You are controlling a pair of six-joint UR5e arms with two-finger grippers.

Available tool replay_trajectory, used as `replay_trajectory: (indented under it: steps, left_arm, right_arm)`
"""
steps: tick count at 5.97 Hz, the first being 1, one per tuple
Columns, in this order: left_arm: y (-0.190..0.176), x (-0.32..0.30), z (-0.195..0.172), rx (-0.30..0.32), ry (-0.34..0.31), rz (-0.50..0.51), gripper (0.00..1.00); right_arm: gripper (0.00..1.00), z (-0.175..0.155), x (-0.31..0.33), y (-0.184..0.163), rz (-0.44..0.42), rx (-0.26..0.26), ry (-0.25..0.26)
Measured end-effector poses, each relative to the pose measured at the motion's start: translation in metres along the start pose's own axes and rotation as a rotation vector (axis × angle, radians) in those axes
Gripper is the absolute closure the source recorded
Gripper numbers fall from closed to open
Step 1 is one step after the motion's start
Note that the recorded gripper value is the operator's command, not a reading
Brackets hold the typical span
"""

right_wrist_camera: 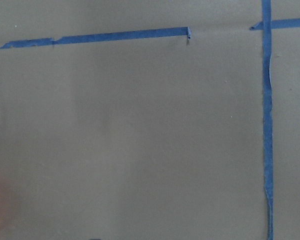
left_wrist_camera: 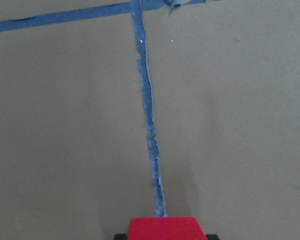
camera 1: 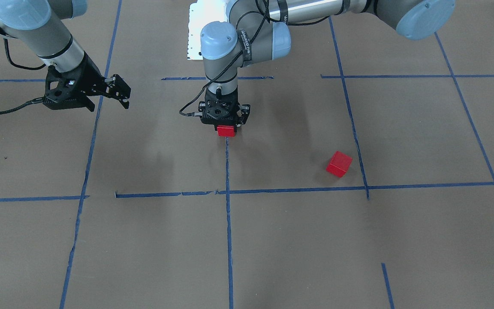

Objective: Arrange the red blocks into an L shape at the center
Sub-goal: 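Place the held cube just beyond the center cube with the left gripper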

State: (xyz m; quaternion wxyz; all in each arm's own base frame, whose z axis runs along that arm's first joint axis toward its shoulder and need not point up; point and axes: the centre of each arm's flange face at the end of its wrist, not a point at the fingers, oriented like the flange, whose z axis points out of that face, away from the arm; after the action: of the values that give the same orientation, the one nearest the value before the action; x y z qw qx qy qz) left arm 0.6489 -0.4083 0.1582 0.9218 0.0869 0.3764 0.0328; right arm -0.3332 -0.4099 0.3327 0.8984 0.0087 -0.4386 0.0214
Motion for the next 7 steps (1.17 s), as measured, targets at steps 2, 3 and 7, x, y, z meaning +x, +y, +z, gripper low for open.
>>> replay_trajectory:
  steps: [2,3,7]
  left_arm:
    - [-0.0001,-0.0001,0.0009,0.000,0.000,0.000,0.53]
    - [-0.0003,0.0005,0.0008,0.000,0.001,0.000,0.53]
    - [0.0000,0.0022,0.0002,0.000,0.003,0.001,0.00]
  right_arm:
    - [0.00,-0.0003,-0.0004,0.0000,-0.001,0.001,-0.001]
    - [0.00,-0.0002,-0.0005,-0.0001,-0.001,0.001,-0.001]
    - [0.00,0.0005,-0.0008,0.0003,-0.002,0.000,-0.001]
